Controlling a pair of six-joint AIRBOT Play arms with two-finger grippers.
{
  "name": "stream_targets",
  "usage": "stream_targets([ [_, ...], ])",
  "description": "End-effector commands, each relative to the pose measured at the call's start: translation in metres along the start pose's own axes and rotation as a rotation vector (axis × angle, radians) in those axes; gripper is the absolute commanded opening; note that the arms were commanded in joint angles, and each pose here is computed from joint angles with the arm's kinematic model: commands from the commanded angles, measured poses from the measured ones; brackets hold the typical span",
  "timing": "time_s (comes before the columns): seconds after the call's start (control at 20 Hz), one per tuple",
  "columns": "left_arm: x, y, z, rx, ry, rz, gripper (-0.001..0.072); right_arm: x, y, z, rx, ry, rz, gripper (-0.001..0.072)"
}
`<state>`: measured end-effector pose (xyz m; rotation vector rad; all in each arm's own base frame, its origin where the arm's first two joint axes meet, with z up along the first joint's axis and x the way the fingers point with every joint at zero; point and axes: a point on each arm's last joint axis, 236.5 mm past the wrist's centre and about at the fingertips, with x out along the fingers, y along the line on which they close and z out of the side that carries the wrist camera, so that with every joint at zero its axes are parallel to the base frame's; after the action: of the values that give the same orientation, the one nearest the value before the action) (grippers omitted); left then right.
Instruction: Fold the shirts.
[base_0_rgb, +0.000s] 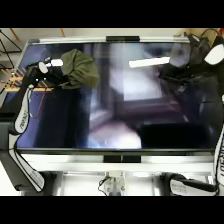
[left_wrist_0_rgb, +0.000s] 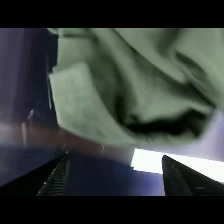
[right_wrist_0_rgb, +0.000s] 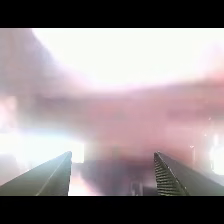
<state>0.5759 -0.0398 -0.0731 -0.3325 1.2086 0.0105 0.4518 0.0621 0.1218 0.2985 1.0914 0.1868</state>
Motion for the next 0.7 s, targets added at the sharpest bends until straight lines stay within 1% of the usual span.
stream_targets([
  [0.0,0.024,-0.011,0.01,-0.072,-0.028,-0.07,0.0666,0.0,0.0,0.001,0.0,-0.002,0.002,0.0619],
  [0.05,0.026,-0.013,0.011,-0.083,-0.033,-0.082,0.0562,0.0,0.0,0.0,0.001,-0.001,0.002,0.0619],
  [0.1,0.028,-0.014,0.01,-0.086,-0.031,-0.086,0.036,0.0,0.001,0.0,0.001,-0.001,0.003,0.0619],
  [0.15,0.029,-0.014,0.01,-0.087,-0.03,-0.085,0.0228,0.0,0.004,-0.001,0.006,0.003,0.016,0.0619],
  [0.25,0.025,-0.017,0.007,-0.11,-0.015,-0.1,0.0035,-0.001,0.018,-0.005,0.02,0.021,0.077,0.0618],
  [0.35,0.005,-0.033,0.012,-0.102,-0.025,-0.157,0.0037,-0.001,0.024,-0.005,-0.016,0.019,0.1,0.0618],
  [0.4,-0.017,-0.047,0.02,-0.04,-0.065,-0.192,0.0036,-0.001,0.02,-0.006,-0.041,0.024,0.086,0.0618],
  [0.5,-0.08,-0.082,0.037,0.117,-0.179,-0.229,0.0036,-0.004,0.012,-0.014,-0.054,0.054,0.049,0.0618],
  [0.65,-0.231,-0.159,0.037,0.42,-0.434,-0.306,0.0036,-0.032,0.008,-0.02,-0.1,0.038,-0.001,0.0618],
])
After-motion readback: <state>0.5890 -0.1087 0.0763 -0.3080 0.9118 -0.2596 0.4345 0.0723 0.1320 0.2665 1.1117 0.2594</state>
